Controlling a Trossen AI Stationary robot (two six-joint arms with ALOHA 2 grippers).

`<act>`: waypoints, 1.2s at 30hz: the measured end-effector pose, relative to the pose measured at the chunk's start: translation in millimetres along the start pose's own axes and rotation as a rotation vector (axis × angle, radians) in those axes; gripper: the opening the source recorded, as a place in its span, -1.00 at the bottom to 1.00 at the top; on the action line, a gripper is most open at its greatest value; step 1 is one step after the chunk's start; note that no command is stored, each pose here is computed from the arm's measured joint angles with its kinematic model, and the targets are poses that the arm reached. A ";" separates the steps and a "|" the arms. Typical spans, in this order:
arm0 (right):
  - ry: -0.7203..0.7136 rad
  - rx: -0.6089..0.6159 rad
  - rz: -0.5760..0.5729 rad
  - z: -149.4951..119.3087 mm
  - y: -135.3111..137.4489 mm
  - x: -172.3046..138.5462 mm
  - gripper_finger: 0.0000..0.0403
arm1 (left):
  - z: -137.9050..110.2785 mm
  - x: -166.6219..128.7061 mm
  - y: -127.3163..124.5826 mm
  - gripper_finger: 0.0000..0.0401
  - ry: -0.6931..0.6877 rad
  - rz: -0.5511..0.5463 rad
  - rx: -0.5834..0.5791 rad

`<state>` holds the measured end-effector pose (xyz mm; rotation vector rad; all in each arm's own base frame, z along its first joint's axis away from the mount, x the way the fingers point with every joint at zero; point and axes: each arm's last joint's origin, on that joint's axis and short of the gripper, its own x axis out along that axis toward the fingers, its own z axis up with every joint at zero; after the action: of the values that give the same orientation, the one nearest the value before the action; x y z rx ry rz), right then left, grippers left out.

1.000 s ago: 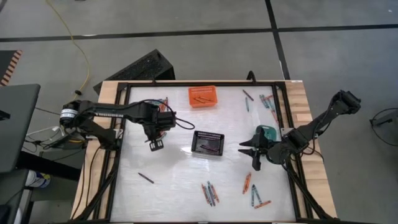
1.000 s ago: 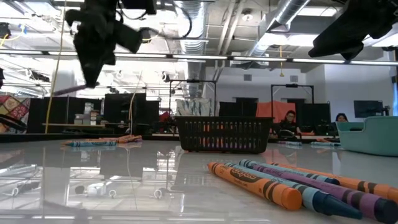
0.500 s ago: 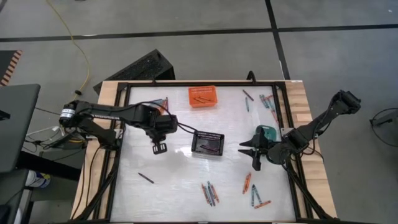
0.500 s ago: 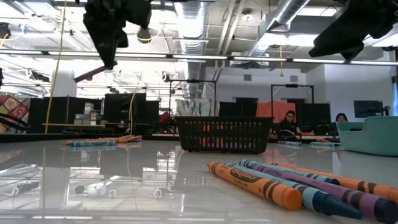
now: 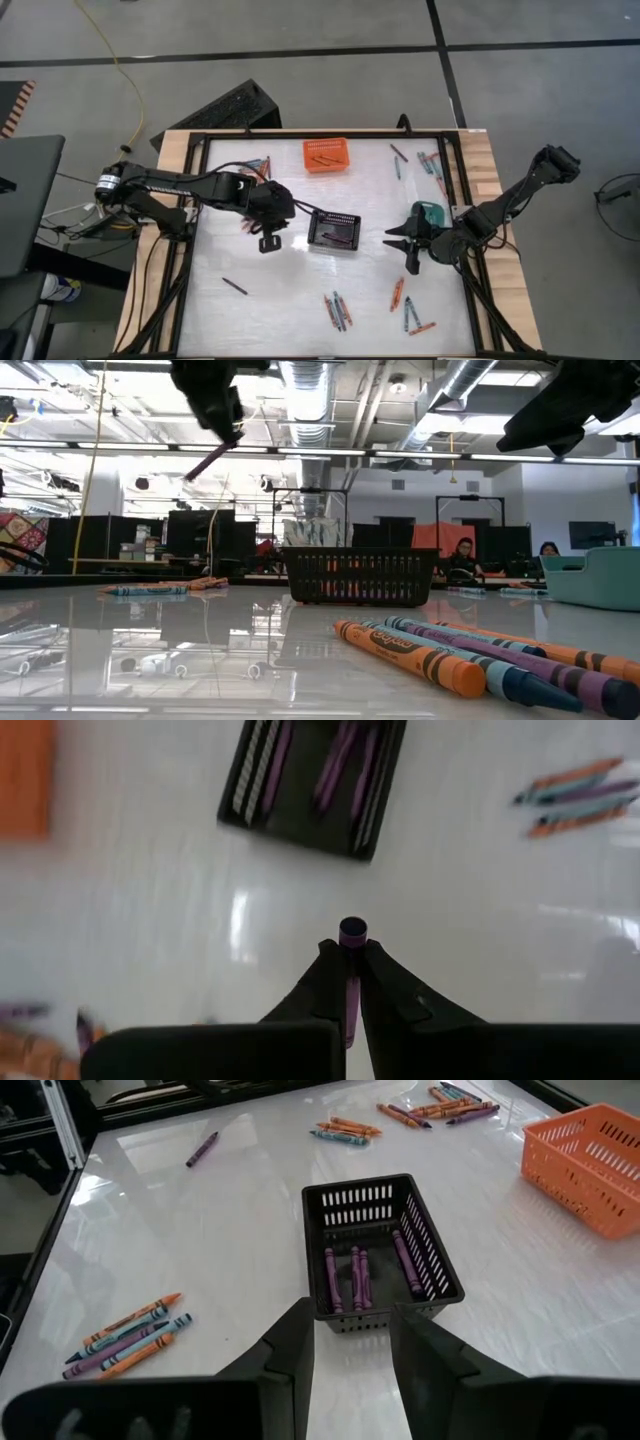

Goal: Sort crayons
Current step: Put the violet crayon into the black bin

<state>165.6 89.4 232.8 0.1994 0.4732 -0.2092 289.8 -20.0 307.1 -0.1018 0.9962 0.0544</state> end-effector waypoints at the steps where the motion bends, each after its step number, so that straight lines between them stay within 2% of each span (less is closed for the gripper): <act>1: 0.000 0.000 0.000 0.0 0.0 0.0 -0.37 | 2.2 0.0 -0.4 -1.00 -0.023 -0.004 0.010; 9: 0.000 -0.007 0.000 0.0 0.0 0.0 -0.37 | 20.9 -2.5 -4.8 -1.00 -0.218 -0.059 0.123; 18: 0.000 -0.016 0.000 0.1 0.0 0.0 -0.37 | 37.4 5.0 -10.9 -1.00 -0.369 -0.092 0.249; 29: 0.001 -0.024 -0.006 0.2 -0.5 0.1 -0.37 | 43.8 55.0 -15.2 -1.00 -0.316 -0.112 0.344; 36: -0.001 -0.028 -0.010 0.2 -0.7 0.1 -0.37 | 44.7 69.9 -16.0 -1.00 -0.305 -0.112 0.374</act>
<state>165.6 88.6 232.9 0.1691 0.4760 -0.2125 366.6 -31.1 273.4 0.1894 0.6804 -0.2137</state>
